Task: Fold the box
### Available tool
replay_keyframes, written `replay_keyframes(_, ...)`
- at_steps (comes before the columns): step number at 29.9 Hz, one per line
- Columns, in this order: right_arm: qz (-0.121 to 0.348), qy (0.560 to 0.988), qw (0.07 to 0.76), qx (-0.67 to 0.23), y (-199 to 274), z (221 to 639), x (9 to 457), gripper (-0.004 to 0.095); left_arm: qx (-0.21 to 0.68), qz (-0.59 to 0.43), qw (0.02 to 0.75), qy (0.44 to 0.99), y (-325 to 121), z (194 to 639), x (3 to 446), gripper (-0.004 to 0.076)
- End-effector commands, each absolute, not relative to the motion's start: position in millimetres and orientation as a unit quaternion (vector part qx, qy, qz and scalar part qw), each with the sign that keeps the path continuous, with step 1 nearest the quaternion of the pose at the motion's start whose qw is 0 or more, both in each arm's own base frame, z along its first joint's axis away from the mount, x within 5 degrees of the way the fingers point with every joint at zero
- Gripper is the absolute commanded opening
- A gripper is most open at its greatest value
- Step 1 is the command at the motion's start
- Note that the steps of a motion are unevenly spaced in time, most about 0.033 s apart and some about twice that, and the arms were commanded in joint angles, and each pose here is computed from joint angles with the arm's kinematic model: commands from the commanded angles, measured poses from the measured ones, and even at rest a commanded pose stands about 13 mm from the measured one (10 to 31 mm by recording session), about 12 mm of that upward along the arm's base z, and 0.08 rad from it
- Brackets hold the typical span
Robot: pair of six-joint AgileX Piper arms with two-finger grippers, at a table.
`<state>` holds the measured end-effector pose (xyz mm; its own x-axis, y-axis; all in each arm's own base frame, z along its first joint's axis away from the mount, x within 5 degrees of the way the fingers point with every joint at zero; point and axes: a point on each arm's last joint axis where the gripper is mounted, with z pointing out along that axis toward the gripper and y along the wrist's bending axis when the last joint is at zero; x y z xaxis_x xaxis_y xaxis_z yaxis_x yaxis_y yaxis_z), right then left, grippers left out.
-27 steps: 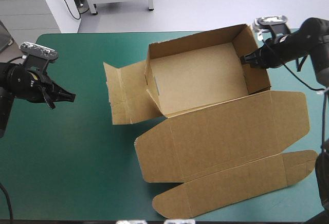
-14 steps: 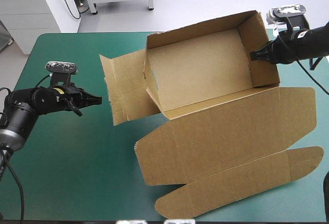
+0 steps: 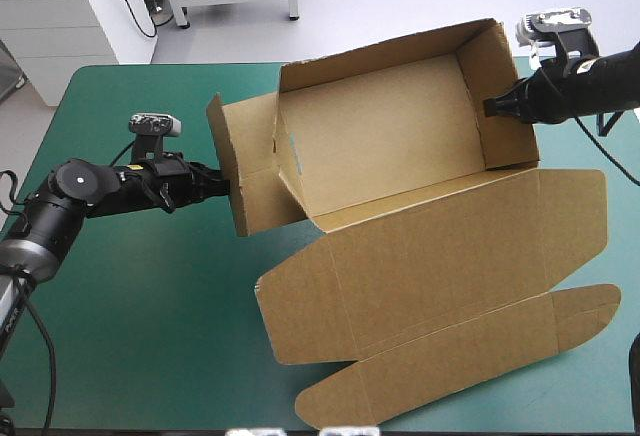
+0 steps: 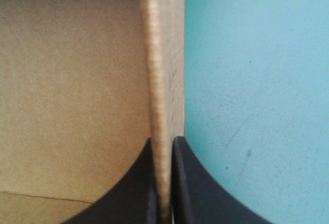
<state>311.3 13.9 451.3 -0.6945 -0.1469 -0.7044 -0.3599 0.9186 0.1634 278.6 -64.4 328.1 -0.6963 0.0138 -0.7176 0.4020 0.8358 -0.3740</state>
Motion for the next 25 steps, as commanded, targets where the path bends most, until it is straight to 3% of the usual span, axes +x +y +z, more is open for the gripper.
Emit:
replay_keyframes(1, 0.166, 0.889, 0.403, -0.143, 18.0, 474.8, 295.1, -0.0021, 0.131, -0.317, 0.403, 0.848, -73.3, 350.2, 272.9, 0.0008)
replay_keyframes(13, 0.168, 0.89, 0.401, -0.139, 18.0, 473.8, 295.3, -0.0021, 0.191, -0.493, 0.406, 0.746, -95.6, 376.5, 256.2, 0.0007)
replay_keyframes(19, 0.171, 0.894, 0.393, -0.13, 17.5, 467.3, 297.7, -0.0019, 0.214, -0.518, 0.402, 0.724, -98.6, 384.1, 251.1, 0.0008)
replay_keyframes(22, 0.173, 0.894, 0.393, -0.13, 17.8, 467.0, 297.8, -0.0019, 0.224, -0.524, 0.397, 0.719, -99.5, 386.2, 248.9, 0.0053)
replay_keyframes(25, 0.184, 0.89, 0.396, -0.132, 21.3, 468.1, 297.7, -0.0019, 0.227, -0.532, 0.396, 0.713, -100.0, 387.6, 247.8, 0.0171)
